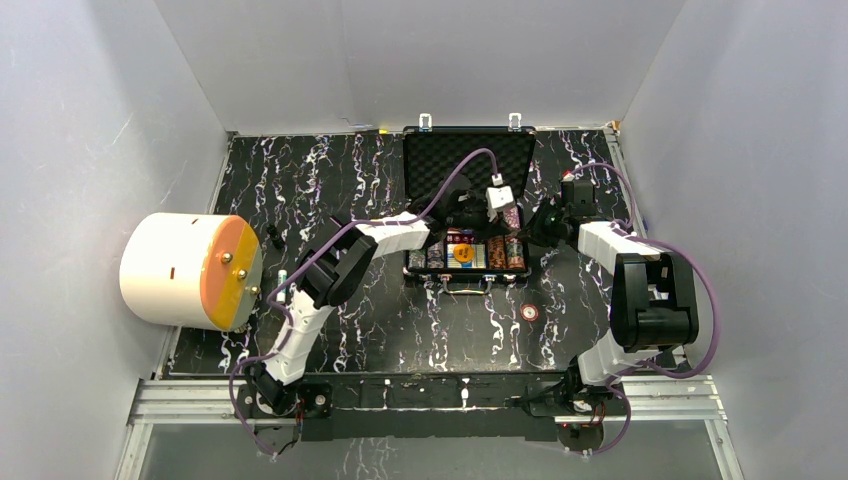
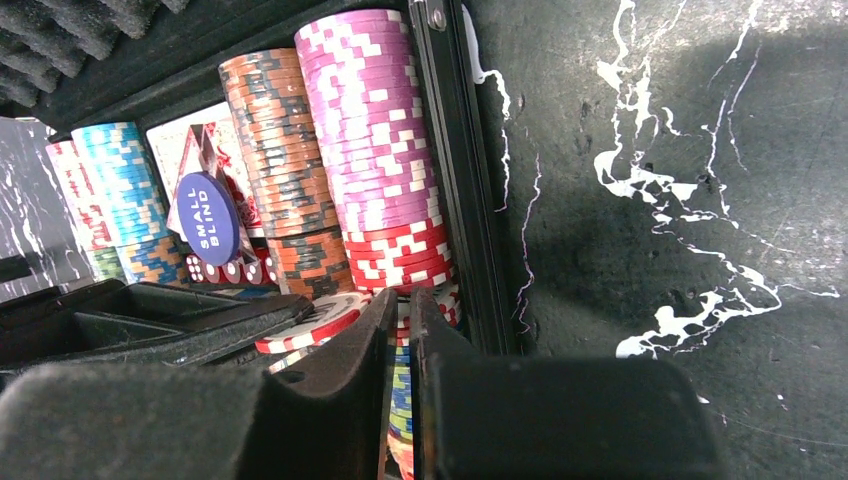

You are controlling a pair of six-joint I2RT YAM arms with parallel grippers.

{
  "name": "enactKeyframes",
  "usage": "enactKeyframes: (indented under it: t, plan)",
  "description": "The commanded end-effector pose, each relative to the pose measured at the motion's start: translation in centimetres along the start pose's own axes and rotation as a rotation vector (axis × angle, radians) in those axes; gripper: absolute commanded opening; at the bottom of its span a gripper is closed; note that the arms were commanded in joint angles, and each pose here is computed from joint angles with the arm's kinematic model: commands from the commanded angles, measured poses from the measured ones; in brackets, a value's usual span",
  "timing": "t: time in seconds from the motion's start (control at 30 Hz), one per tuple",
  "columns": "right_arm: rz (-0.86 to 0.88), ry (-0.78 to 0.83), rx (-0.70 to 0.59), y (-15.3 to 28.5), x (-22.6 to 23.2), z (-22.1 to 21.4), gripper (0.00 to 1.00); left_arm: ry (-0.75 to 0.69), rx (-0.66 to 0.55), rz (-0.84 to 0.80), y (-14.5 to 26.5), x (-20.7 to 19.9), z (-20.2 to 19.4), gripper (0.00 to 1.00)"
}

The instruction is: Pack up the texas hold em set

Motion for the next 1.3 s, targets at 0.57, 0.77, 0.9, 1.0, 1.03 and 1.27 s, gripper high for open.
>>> enactKeyframes:
  t: [0.57, 0.77, 0.9, 1.0, 1.03, 1.27]
  plan:
    - [-0.012, -0.017, -0.042, 0.6, 1.2, 1.5, 0.17, -0.069, -0.014, -0.010, 0.0, 0.2, 1.7, 0.00]
    - [-0.061, -0.019, -0.176, 3.9, 2.2, 4.0, 0.31, -0.052, -0.027, -0.033, -0.3, 0.1, 2.1, 0.28]
    - [-0.070, -0.008, -0.217, 5.5, 2.5, 4.4, 0.34, -0.054, -0.034, -0.034, -0.3, 0.3, 2.7, 0.35]
    - [-0.063, 0.007, -0.210, 6.3, 2.7, 4.1, 0.36, -0.066, -0.041, -0.022, -0.1, 0.6, 3.4, 0.36]
    - [-0.058, 0.017, -0.203, 6.4, 2.7, 3.9, 0.36, -0.067, -0.046, -0.017, 0.0, 0.7, 3.7, 0.36]
    - [-0.114, 0.061, -0.110, 7.9, 1.4, 1.5, 0.37, -0.031, -0.066, 0.064, 2.1, 1.3, 5.9, 0.26]
Point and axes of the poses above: each gripper's point midway between its finger pads, its own y axis back along the fingers, its own x axis along the line the jaws close on, z = x × y, the point moved 2 cm from there along y, back along the fingers, and after that the axes turned 9 degrees about -y, right-handed, at the moved point
